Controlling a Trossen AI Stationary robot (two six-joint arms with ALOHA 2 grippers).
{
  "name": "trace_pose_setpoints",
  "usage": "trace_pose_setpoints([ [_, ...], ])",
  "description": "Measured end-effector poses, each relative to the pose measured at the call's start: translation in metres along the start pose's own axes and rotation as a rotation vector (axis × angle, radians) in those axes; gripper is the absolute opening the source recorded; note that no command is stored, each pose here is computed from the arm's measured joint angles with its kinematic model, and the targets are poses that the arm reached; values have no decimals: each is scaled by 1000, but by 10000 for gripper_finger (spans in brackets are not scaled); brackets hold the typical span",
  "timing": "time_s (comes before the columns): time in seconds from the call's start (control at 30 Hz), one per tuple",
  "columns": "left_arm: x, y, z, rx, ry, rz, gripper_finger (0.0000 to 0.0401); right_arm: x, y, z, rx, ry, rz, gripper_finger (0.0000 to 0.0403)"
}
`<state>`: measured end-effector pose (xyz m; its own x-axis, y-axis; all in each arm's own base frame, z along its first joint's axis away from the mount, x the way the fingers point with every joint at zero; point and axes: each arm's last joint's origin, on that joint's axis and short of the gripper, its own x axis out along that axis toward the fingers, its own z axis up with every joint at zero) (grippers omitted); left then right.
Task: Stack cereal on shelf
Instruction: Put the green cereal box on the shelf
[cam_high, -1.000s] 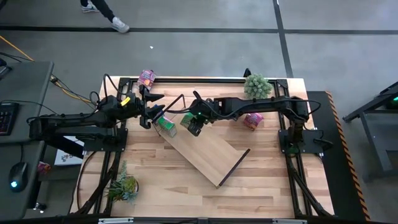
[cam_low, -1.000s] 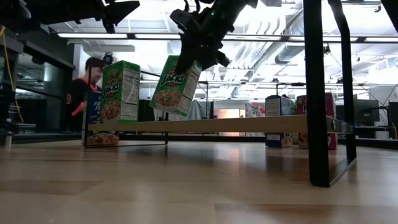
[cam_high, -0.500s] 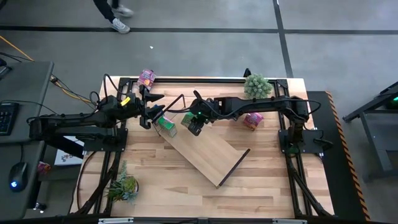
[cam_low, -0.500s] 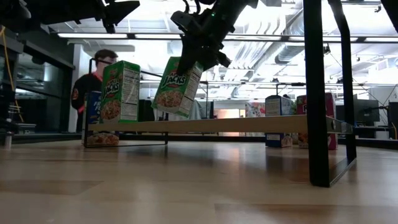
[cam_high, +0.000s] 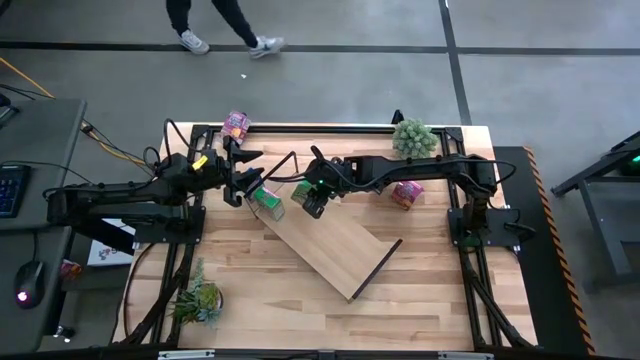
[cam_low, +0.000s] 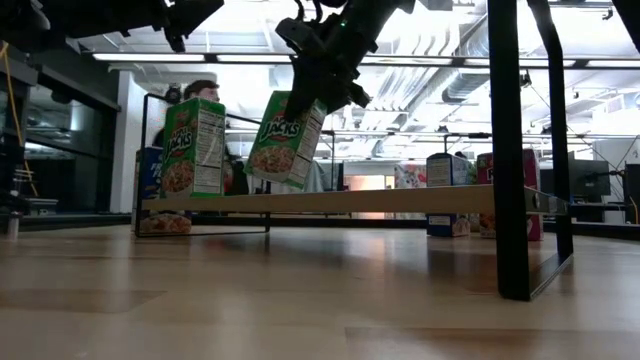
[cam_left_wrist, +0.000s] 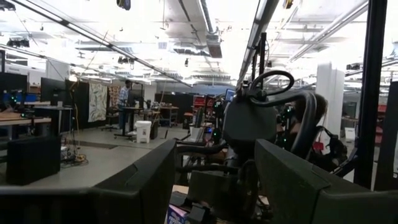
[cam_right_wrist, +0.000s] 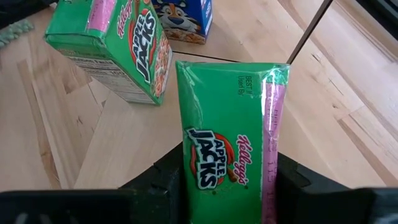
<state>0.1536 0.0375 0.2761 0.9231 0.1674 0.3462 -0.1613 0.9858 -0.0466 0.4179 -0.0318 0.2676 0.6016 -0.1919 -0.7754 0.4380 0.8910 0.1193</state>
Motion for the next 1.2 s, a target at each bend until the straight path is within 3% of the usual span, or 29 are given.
trace_pose_setpoints([
  [0.83,-1,0,4,37,-40,-1,209,0,3,3,2,-34,17,140],
  [1.2,-1,0,4,37,-40,-1,209,11,16,2,-57,-82,39,196],
])
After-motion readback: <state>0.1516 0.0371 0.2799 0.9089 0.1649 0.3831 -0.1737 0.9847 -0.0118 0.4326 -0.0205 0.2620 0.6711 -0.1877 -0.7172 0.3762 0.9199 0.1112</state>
